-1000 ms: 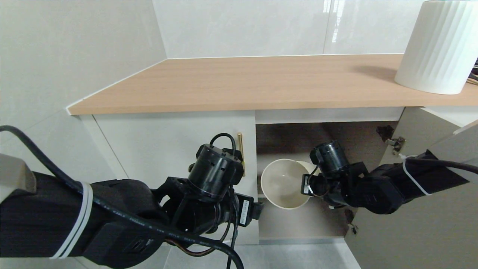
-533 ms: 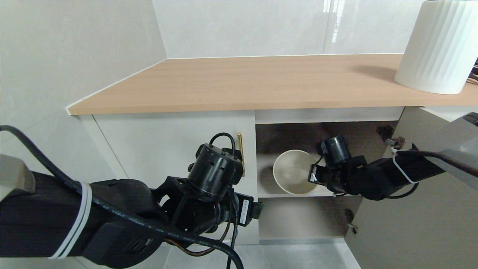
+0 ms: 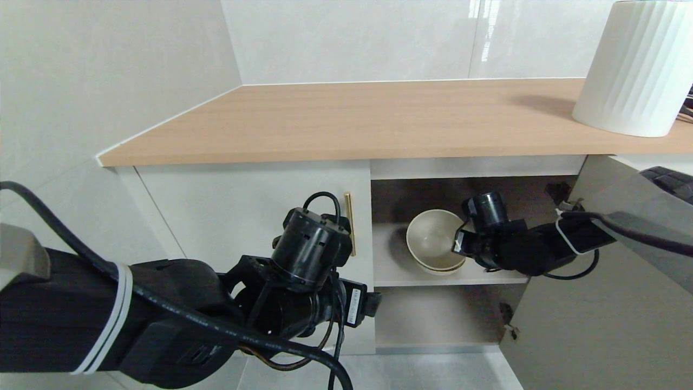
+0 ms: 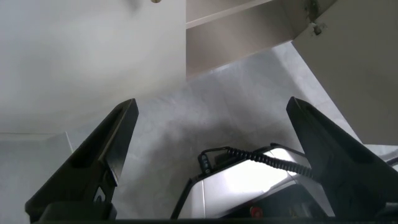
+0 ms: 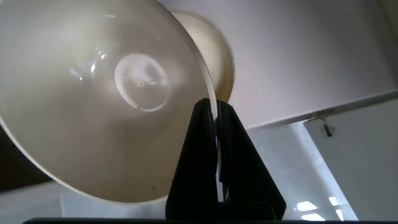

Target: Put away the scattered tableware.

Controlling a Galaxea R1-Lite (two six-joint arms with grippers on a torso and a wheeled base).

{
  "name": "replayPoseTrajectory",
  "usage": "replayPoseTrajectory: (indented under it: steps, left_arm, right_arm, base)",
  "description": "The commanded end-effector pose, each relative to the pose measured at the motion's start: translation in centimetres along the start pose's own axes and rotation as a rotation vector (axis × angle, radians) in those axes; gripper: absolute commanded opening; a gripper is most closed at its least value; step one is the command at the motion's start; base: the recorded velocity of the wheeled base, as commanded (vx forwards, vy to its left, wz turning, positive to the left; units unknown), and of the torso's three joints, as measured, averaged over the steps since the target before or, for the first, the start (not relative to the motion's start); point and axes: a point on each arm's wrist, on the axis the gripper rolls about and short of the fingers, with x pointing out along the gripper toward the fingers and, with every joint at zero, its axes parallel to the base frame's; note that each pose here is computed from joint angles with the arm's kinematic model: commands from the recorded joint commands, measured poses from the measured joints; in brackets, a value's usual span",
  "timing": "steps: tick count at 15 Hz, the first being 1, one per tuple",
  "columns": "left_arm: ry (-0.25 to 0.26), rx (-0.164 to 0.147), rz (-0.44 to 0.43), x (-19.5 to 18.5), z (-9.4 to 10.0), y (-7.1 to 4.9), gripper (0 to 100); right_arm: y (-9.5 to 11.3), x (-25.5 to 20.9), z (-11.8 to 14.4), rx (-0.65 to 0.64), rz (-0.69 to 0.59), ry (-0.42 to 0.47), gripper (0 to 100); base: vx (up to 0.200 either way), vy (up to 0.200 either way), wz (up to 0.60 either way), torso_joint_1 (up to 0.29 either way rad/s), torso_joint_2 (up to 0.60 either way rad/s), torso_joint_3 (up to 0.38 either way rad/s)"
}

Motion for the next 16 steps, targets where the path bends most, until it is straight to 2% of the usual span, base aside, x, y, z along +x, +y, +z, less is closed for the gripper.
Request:
replayPoseTrajectory:
  steps: [1, 16]
  left_arm:
    - [0.001, 0.000, 0.000, 0.0, 0.0, 0.0, 100]
    - [-0.001, -0.006, 0.007, 0.2, 0.1, 0.2, 100]
  right_arm:
    - [-0.2, 1.3, -0.5, -0.001, -0.016, 0.009, 0]
    - [-0.4, 3.7, -0.5, 0.011, -0.035, 0.005, 0]
  base:
    - [0.000, 0.000, 0.00, 0.000, 0.00, 0.000]
    - [0.000, 0.000, 0.00, 0.000, 0.00, 0.000]
